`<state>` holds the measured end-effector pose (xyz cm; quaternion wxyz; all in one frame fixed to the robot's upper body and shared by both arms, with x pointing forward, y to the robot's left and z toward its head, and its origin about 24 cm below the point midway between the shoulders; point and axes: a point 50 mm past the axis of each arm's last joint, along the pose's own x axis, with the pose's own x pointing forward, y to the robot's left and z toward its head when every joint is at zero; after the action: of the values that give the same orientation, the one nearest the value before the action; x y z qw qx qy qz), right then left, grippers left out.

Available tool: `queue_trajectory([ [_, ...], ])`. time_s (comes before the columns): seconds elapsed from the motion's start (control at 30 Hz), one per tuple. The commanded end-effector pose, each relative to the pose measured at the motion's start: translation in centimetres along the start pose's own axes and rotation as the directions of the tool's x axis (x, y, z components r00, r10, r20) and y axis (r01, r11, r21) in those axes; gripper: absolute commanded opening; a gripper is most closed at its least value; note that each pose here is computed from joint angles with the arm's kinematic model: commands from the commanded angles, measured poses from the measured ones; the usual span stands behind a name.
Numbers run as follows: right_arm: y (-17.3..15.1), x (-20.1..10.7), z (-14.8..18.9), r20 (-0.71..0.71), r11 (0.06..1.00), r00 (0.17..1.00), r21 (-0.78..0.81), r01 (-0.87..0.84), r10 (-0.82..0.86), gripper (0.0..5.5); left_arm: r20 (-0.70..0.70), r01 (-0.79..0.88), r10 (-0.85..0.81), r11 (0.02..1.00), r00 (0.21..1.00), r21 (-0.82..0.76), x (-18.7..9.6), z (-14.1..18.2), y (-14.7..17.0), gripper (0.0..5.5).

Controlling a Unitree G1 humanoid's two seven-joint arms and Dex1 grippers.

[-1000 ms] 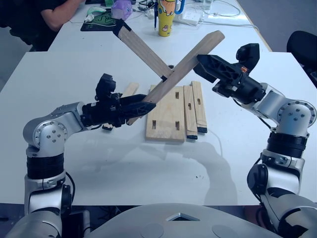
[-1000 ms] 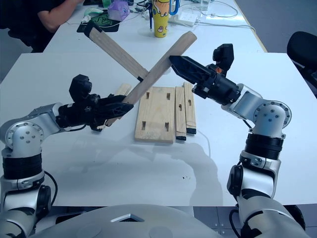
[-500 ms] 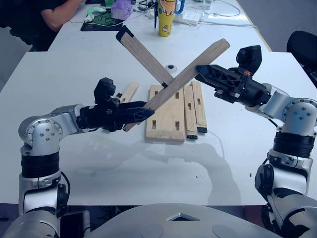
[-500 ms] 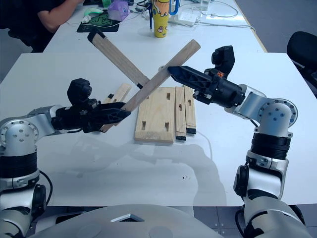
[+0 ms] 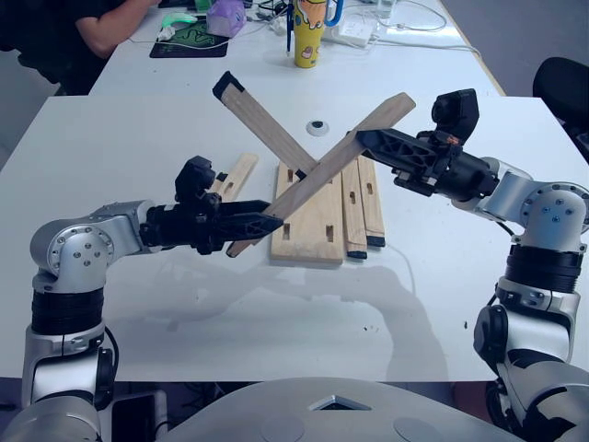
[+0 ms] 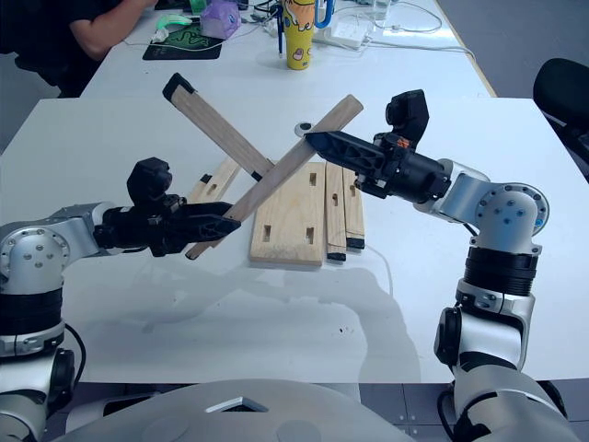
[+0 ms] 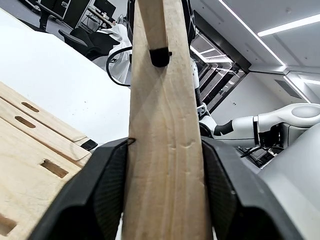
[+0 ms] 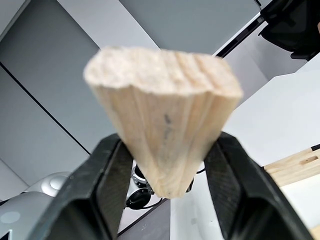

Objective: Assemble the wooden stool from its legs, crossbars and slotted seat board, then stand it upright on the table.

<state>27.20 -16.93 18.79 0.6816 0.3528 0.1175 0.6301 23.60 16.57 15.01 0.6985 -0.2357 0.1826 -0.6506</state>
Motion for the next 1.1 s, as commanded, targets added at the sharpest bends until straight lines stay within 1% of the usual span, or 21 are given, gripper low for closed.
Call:
queue_trajectory([
  [0.03,-0.6,-0.8,0.4,0.03,0.994,0.995,-0.051,0.099,-0.098,2.07,0.097,-0.064,0.061,0.998,0.993,0.028,-0.3,0.7,0.4,2.7],
  [0.13,-1.0,-1.5,0.4,0.016,0.987,0.989,-0.072,0.145,-0.144,2.07,0.174,-0.112,0.111,0.994,0.978,-0.004,-1.0,0.1,0.6,3.16],
  [0.23,-0.9,-2.9,0.6,-0.019,0.978,0.982,-0.095,0.185,-0.188,2.07,0.216,-0.141,0.144,0.99,0.966,-0.028,-1.8,-0.5,0.3,3.57],
  [0.33,-0.3,-5.3,1.8,-0.054,0.958,0.964,-0.14,0.251,-0.26,2.07,0.224,-0.208,0.206,0.978,0.953,-0.015,-2.7,-1.1,0.2,3.61],
  [0.4,0.1,-6.5,3.2,-0.048,0.944,0.956,-0.178,0.276,-0.289,2.07,0.203,-0.234,0.229,0.972,0.952,0.002,-2.5,-1.9,0.2,3.61],
  [0.5,1.1,-7.7,5.1,-0.059,0.926,0.953,-0.261,0.273,-0.298,2.07,0.054,-0.284,0.282,0.958,0.958,0.033,-1.3,-4.9,1.2,3.61],
  [0.57,1.2,-8.2,5.8,-0.089,0.916,0.949,-0.302,0.265,-0.304,2.07,-0.007,-0.292,0.293,0.955,0.956,0.055,-0.6,-6.3,1.6,3.61],
  [0.7,0.2,-7.7,6.3,-0.151,0.91,0.948,-0.356,0.212,-0.279,2.07,-0.017,-0.277,0.279,0.957,0.96,0.086,0.3,-7.1,1.8,3.61],
  [0.83,-1.2,-6.9,5.9,-0.164,0.92,0.962,-0.362,0.147,-0.218,2.07,-0.019,-0.258,0.261,0.961,0.965,0.102,0.8,-6.9,2.2,3.61],
  [0.97,-2.4,-6.6,5.7,-0.193,0.92,0.959,-0.369,0.127,-0.21,2.07,-0.047,-0.252,0.259,0.959,0.965,0.126,1.3,-6.9,2.5,3.61],
  [1.1,-2.8,-6.3,6.5,-0.226,0.915,0.952,-0.389,0.108,-0.208,2.07,-0.029,-0.237,0.242,0.965,0.97,0.11,1.5,-6.8,2.5,3.61],
])
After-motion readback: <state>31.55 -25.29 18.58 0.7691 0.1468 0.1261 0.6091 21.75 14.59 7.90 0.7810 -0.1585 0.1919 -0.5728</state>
